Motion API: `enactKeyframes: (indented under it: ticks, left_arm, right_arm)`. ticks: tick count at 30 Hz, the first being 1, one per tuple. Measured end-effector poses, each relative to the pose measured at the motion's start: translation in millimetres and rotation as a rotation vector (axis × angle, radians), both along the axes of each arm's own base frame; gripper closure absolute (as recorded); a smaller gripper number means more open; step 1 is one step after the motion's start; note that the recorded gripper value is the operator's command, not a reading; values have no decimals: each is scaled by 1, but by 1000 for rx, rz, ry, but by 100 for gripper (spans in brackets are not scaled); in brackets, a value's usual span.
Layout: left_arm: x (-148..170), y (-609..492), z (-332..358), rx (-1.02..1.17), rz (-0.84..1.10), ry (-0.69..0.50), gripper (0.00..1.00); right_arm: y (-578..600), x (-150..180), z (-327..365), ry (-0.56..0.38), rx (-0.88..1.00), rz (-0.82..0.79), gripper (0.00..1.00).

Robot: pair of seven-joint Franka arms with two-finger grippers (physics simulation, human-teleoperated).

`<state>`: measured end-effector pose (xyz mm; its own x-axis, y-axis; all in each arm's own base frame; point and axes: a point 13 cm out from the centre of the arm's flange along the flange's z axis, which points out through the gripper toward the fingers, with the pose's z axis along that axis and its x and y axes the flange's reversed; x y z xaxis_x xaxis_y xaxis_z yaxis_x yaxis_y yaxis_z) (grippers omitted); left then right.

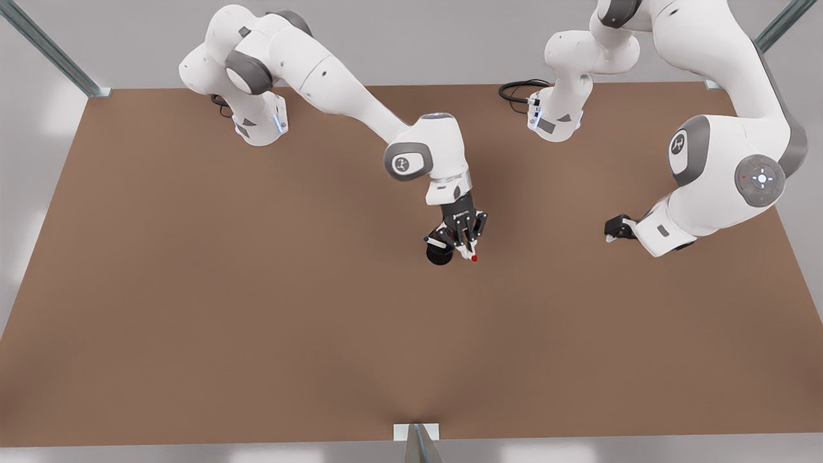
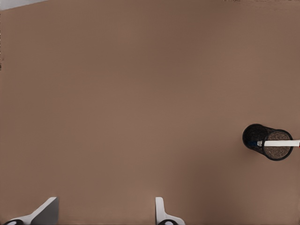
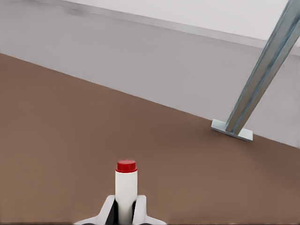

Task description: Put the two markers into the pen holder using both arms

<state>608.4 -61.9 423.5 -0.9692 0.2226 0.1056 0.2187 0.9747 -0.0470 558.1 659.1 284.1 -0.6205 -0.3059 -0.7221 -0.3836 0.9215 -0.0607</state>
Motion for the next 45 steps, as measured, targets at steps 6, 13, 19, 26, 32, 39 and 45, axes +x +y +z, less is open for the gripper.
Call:
enactKeyframes:
  ticks: [6,13,19,26,32,39,45]
  left_arm:
    - [0,0,-3,9,74,9,0]
    - [0,5,-4,16,141,11,0]
    - [0,5,-4,20,176,11,0]
    - [0,4,-4,24,204,12,0]
    - [0,4,-4,26,220,14,0]
    - [0,5,-4,28,236,14,0]
    - [0,5,-5,29,244,15,0]
  right_arm:
    - [-37,-8,-22,1,-30,-68,79]
    - [-42,-21,-46,-3,-17,-112,79]
    - [-31,-37,-66,-28,-3,-126,79]
    - [-27,-44,-74,-42,38,-168,79]
    - [-37,-30,-67,-50,81,-236,79]
    - [-49,8,-45,-66,169,-287,79]
    - [-43,-2,-57,-49,189,-301,79]
